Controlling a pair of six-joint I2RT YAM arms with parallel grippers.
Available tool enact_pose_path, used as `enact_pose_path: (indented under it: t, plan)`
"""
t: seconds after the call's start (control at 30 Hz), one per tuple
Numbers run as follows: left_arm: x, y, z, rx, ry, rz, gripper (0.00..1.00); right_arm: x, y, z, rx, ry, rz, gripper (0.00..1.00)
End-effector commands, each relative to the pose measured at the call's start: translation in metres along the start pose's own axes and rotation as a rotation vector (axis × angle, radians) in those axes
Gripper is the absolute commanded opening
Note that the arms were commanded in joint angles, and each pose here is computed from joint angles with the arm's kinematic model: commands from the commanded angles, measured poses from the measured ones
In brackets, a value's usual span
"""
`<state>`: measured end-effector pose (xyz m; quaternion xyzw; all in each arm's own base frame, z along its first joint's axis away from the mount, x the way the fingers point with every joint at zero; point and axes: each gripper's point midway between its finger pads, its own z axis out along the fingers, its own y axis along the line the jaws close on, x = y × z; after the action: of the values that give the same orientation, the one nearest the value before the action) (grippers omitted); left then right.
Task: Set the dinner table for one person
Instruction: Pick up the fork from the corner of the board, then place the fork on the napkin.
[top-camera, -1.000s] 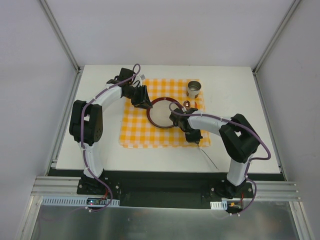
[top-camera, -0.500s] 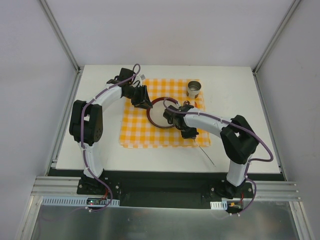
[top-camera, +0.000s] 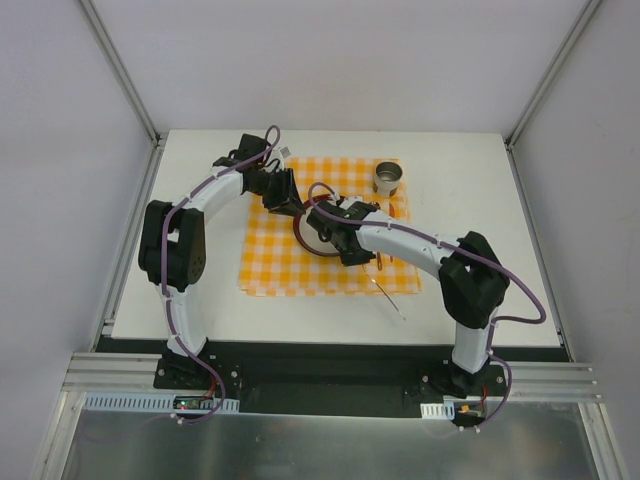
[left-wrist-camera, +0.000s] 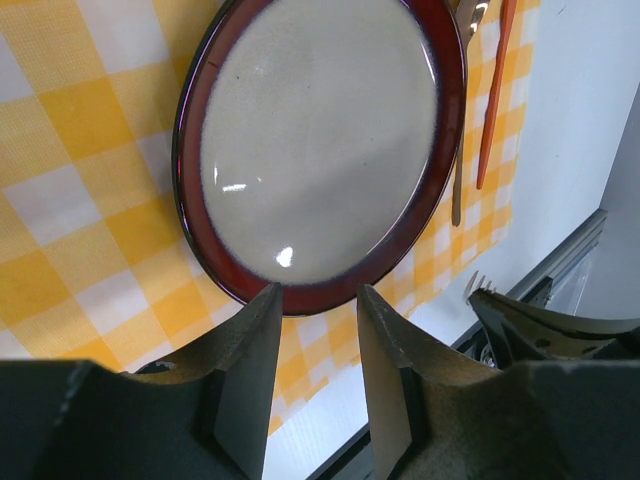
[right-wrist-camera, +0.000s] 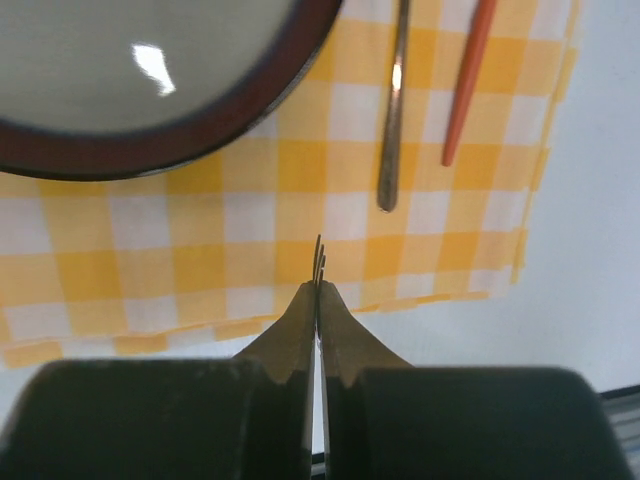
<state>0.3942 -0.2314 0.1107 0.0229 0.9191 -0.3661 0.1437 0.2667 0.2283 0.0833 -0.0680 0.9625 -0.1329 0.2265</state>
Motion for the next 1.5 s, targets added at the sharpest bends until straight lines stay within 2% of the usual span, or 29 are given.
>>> enact_pose_path:
  t: [0.0, 0.37, 0.53, 0.97, 1.17, 1.23, 1.27, 1.3, 1.37, 1.47]
  plan:
    - [-0.009, -0.014, -0.013, 0.025, -0.028, 0.021, 0.35, -0.016, 0.034, -0.005, -0.148, -0.043, 0.028, 0.01]
    - [-0.008, -0.013, -0.014, 0.019, -0.03, 0.016, 0.35, -0.041, 0.115, -0.017, -0.443, -0.049, 0.062, 0.01]
    - [-0.005, -0.01, -0.011, 0.015, -0.02, 0.007, 0.35, -0.06, 0.147, -0.028, -0.553, -0.094, 0.069, 0.01]
    - [-0.005, -0.005, -0.007, 0.006, -0.014, 0.005, 0.35, -0.113, 0.188, -0.047, -0.664, -0.216, 0.01, 0.01]
    - [-0.007, 0.005, -0.009, -0.037, -0.021, -0.007, 0.35, -0.126, 0.199, -0.043, -0.696, -0.224, -0.017, 0.01]
    - [-0.006, 0.008, -0.009, -0.04, -0.015, -0.004, 0.35, -0.125, 0.204, -0.043, -0.716, -0.226, -0.029, 0.06]
    - [-0.005, 0.009, -0.008, -0.041, -0.01, -0.004, 0.35, -0.125, 0.204, -0.042, -0.72, -0.226, -0.032, 0.2]
    - [-0.004, 0.009, -0.008, -0.04, -0.008, -0.005, 0.35, -0.124, 0.204, -0.041, -0.723, -0.227, -0.033, 0.25]
    - [-0.003, 0.009, -0.006, -0.033, 0.001, -0.008, 0.35, -0.123, 0.203, -0.041, -0.726, -0.228, -0.051, 0.32]
    - [-0.004, 0.009, -0.005, -0.031, 0.001, -0.009, 0.35, -0.121, 0.196, -0.043, -0.704, -0.232, -0.075, 0.36]
